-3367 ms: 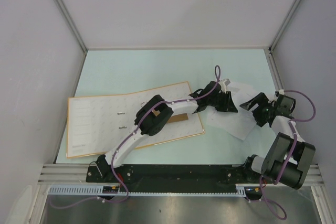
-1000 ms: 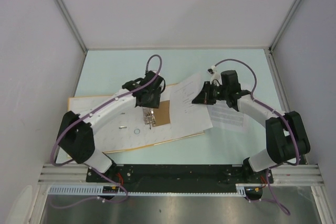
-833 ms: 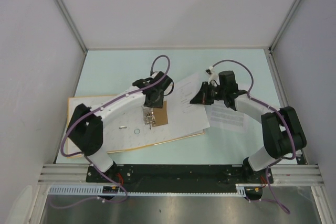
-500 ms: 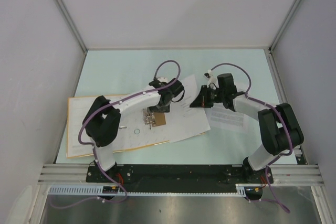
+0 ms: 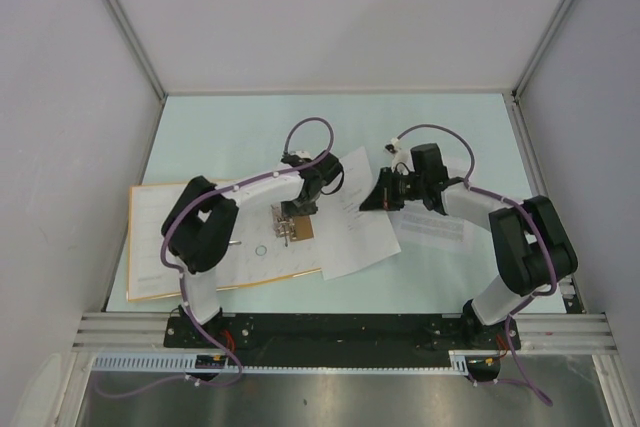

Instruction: Put the files into the folder

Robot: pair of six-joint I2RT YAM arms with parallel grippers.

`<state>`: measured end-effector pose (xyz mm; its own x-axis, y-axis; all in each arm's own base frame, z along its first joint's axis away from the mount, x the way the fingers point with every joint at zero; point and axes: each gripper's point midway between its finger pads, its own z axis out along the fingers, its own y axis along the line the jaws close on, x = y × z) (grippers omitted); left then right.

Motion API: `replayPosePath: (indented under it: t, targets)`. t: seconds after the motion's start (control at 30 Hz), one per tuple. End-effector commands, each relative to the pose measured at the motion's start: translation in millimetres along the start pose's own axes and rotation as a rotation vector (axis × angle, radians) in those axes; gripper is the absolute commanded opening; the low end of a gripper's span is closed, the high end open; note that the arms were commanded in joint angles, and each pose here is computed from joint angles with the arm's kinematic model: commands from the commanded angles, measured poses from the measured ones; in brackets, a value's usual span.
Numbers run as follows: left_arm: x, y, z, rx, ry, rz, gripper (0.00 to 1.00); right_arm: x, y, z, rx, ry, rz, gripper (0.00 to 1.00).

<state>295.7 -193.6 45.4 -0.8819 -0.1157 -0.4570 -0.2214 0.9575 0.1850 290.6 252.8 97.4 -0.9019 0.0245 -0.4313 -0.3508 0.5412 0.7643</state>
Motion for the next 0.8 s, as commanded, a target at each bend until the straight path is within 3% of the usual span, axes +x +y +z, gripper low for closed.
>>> replayPosePath:
  t: [0.0, 0.77]
  targets:
    - [-7.8, -4.1, 8.1, 0.03, -0.005, -0.033, 0.44, 2.7, 2.2, 3.4, -0.027, 0.011, -0.028, 0.0]
    - [-1.8, -4.0, 31.6, 0.019, 0.034, -0.016, 0.43, 8.7, -3.7, 11.8, -0.028, 0.03, -0.016, 0.0]
